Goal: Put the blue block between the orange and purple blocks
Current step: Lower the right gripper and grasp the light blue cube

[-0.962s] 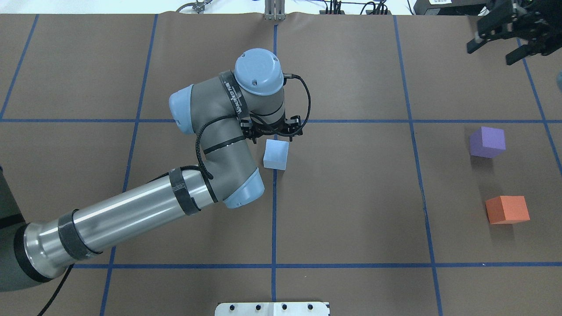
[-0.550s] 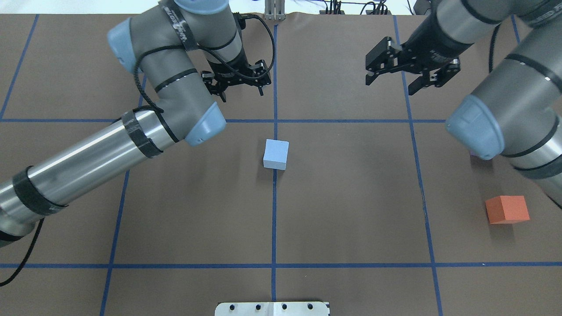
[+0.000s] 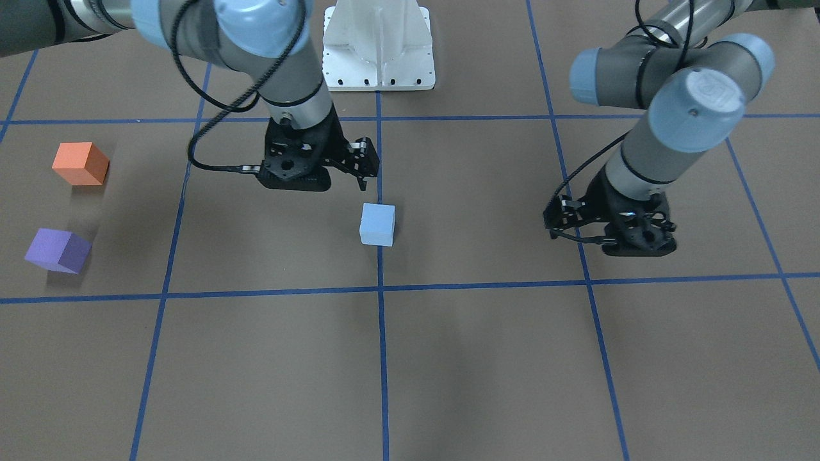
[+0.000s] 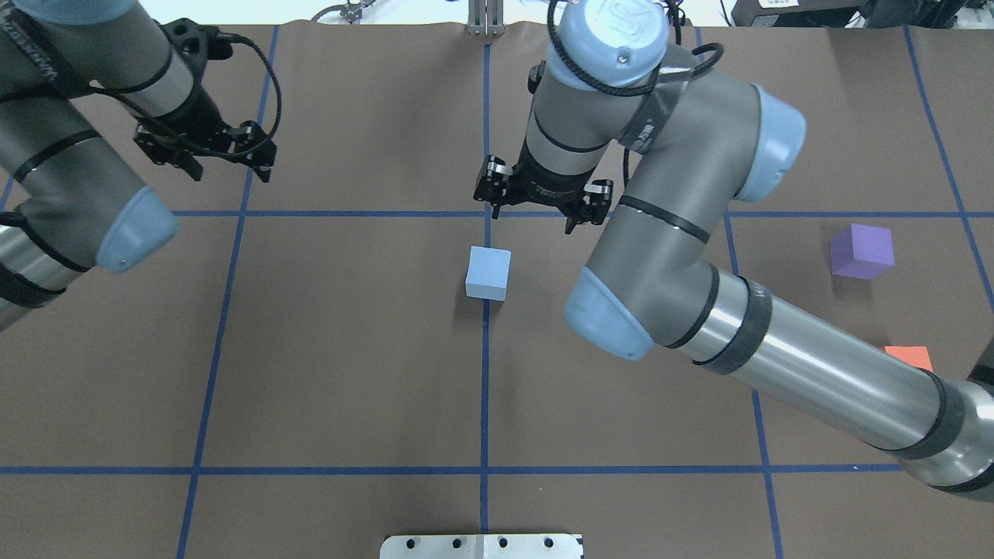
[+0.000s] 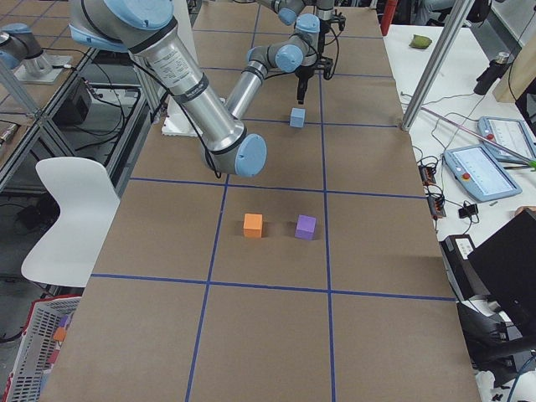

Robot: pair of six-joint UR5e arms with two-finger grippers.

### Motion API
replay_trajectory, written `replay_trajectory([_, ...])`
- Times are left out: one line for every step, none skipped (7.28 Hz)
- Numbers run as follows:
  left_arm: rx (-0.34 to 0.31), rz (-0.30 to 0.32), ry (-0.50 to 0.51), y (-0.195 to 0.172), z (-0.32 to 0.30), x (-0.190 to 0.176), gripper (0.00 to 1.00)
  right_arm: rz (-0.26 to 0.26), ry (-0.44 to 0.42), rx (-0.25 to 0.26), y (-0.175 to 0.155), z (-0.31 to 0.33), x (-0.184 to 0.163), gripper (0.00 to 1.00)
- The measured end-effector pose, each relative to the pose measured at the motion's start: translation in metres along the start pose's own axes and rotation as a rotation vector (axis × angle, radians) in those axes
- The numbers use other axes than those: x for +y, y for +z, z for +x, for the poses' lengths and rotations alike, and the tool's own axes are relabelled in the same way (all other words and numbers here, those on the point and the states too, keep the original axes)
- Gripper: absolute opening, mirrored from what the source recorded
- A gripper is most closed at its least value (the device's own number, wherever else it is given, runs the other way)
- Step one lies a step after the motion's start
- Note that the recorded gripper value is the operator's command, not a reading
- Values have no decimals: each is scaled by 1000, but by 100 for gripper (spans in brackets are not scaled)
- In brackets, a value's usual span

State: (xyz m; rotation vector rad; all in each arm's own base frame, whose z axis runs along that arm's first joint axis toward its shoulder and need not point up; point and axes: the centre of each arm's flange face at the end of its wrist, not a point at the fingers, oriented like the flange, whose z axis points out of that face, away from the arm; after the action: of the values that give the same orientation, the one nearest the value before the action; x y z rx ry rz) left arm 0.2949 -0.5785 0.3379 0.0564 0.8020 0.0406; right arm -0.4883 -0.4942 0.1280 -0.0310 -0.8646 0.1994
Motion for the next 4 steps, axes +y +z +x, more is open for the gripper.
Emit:
replay_trajectory([-28, 5, 35, -5, -47, 1, 100, 14, 19, 10, 25, -26, -3, 100])
replay_trajectory([-49, 11, 63, -11, -83, -1, 100, 22, 35, 7, 55, -45, -5, 100])
replay_trajectory([-61, 15, 75, -16, -104, -2, 100, 30, 38, 12, 80, -54, -2, 100])
replay_trajectory([-66, 16, 78, -19, -113, -3, 100, 37, 31, 26, 98, -56, 2, 100])
